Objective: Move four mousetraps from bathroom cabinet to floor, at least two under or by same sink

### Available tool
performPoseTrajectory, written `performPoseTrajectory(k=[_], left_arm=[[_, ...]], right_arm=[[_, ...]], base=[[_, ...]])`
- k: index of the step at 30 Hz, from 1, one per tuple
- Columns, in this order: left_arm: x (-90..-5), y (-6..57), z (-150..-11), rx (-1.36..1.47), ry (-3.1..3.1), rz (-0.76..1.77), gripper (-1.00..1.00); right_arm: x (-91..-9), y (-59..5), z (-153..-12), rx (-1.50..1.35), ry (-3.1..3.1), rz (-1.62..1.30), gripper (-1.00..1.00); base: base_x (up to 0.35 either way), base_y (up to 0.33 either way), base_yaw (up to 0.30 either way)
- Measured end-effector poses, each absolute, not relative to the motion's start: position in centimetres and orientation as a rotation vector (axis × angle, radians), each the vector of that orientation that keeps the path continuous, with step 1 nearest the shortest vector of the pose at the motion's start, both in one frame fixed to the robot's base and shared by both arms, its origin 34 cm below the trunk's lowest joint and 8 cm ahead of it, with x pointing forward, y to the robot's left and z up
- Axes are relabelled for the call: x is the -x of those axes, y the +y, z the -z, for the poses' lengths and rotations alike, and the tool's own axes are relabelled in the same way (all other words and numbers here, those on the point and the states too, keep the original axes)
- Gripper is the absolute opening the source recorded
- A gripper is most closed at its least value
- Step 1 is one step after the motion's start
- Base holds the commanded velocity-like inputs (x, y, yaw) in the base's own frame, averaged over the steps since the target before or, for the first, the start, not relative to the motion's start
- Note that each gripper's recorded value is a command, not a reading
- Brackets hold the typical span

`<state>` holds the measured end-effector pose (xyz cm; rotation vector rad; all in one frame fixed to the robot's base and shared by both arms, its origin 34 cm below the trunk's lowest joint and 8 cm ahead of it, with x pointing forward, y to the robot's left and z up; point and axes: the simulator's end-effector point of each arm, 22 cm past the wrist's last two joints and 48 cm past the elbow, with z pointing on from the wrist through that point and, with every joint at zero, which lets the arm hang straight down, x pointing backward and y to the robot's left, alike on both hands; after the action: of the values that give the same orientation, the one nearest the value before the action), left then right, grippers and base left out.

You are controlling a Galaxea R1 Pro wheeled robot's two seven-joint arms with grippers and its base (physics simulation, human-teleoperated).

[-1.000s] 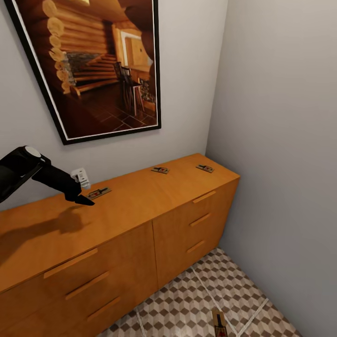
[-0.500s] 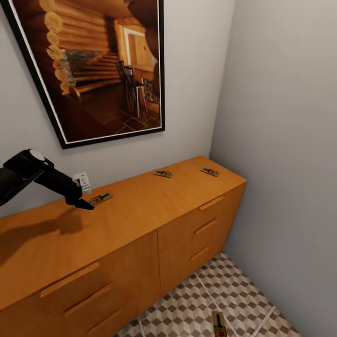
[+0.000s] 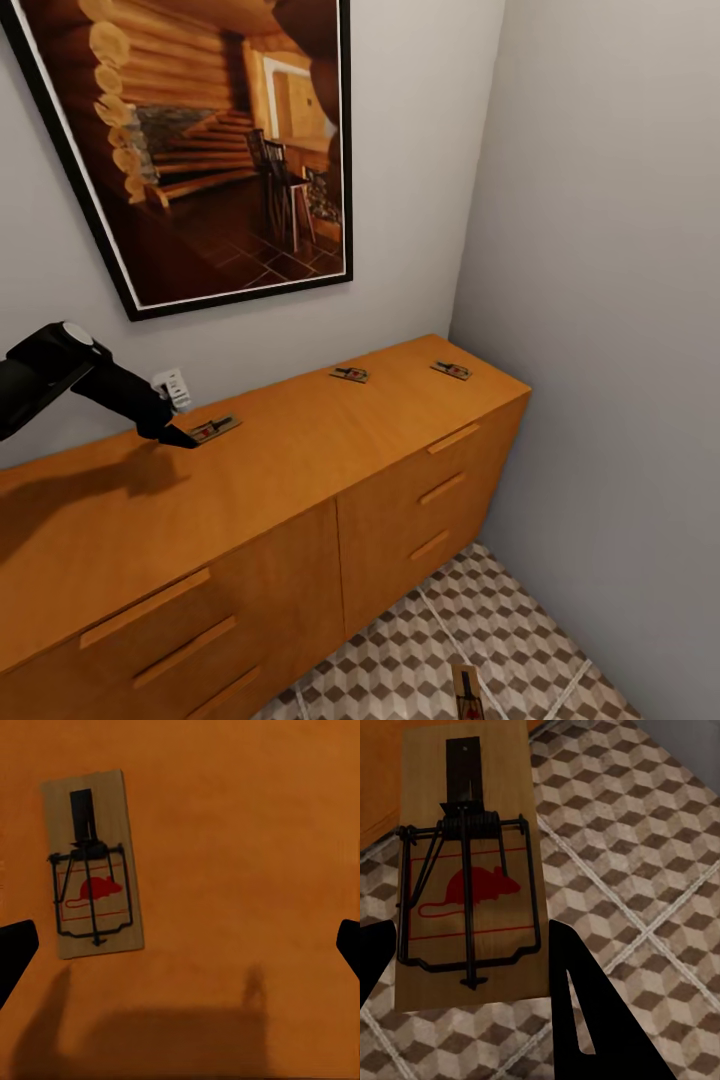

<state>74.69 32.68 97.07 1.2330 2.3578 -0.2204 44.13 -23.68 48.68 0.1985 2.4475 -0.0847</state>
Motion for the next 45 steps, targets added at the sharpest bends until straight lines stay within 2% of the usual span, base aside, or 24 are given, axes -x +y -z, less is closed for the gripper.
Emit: performPoseTrajectory(k=[16,45], left_arm=[[-76.1,34.0,-99.1,-1.118,2.333,0.243,1.0],[-76.4,34.3,-98.5,-1.098,2.348,0.257,1.0]], right_arm=[[-44.1,-23.7,-48.7,-0.199,2.447,0.085,-1.0],[-43.8,-23.7,-48.3,-0.199,2.459,0.086,-1.0]], base=[[0.0,0.0,0.0],[0.0,0.0,0.0]])
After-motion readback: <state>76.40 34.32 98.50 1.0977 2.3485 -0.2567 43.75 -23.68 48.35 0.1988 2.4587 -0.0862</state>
